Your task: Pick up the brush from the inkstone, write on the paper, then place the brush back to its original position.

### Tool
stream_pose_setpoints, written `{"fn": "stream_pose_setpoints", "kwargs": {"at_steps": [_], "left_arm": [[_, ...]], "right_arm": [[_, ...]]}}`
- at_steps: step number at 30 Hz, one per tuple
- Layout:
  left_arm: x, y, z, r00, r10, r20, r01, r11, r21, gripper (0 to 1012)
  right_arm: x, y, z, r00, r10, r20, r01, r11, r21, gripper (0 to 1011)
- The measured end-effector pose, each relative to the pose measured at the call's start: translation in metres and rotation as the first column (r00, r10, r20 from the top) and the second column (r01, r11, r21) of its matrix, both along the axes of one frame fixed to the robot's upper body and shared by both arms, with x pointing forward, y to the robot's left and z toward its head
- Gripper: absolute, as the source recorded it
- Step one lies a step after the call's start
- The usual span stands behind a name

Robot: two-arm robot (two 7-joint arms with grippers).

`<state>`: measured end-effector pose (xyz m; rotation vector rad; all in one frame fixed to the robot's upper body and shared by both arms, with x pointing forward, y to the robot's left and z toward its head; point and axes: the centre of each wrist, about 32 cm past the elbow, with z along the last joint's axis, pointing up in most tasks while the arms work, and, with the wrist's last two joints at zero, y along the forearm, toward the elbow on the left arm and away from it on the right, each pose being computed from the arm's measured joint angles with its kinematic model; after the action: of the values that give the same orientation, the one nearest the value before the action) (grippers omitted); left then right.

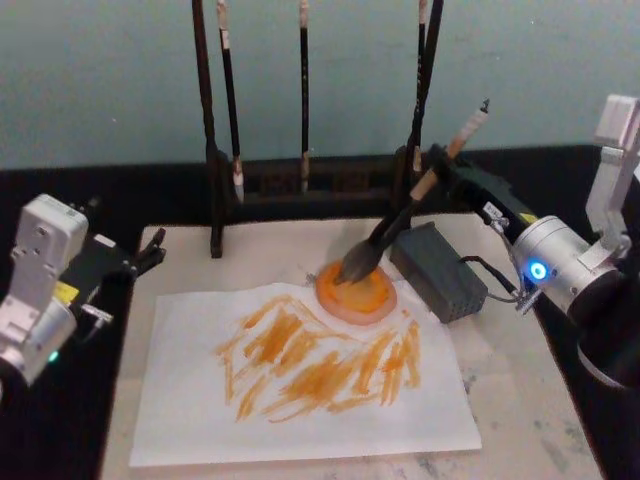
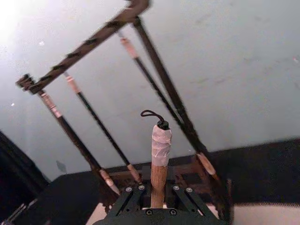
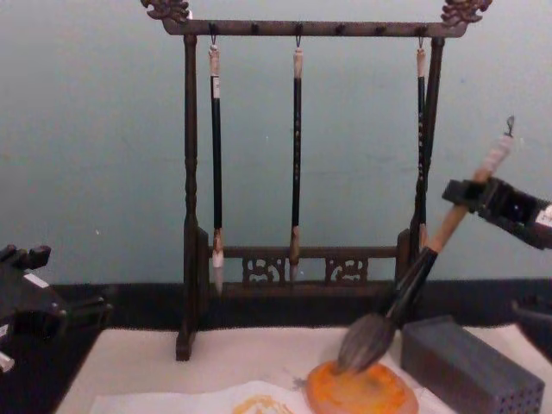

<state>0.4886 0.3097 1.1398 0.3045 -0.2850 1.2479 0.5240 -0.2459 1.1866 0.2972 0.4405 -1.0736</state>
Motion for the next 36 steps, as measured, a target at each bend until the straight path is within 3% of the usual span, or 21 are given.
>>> {"fn": "stream_pose_setpoints", "kwargs": {"at_steps": [9,17,23,36], "left_arm": [[0.0000,0.0000,0.0000,1.0000,0.000,0.000,0.000,1.0000,0.000,1001],[0.0000,0.0000,0.0000,1.0000,0.000,0.000,0.000,1.0000,0.000,1001],[0.0000,0.0000,0.0000,1.0000,0.000,0.000,0.000,1.0000,0.000,1001],[0.0000,0.0000,0.0000,1.0000,0.000,0.000,0.000,1.0000,0.000,1001]], "right_arm": [[0.008,-0.008,-0.008,0.995,-0.031,-0.099,0.042,0.994,0.104,164],[0.015,-0.015,-0.017,0.978,-0.040,-0.205,0.087,0.970,0.225,164],[0.019,-0.018,-0.021,0.964,-0.032,-0.265,0.106,0.957,0.269,164],[0.020,-0.024,-0.028,0.947,-0.031,-0.319,0.130,0.947,0.294,164]]}}
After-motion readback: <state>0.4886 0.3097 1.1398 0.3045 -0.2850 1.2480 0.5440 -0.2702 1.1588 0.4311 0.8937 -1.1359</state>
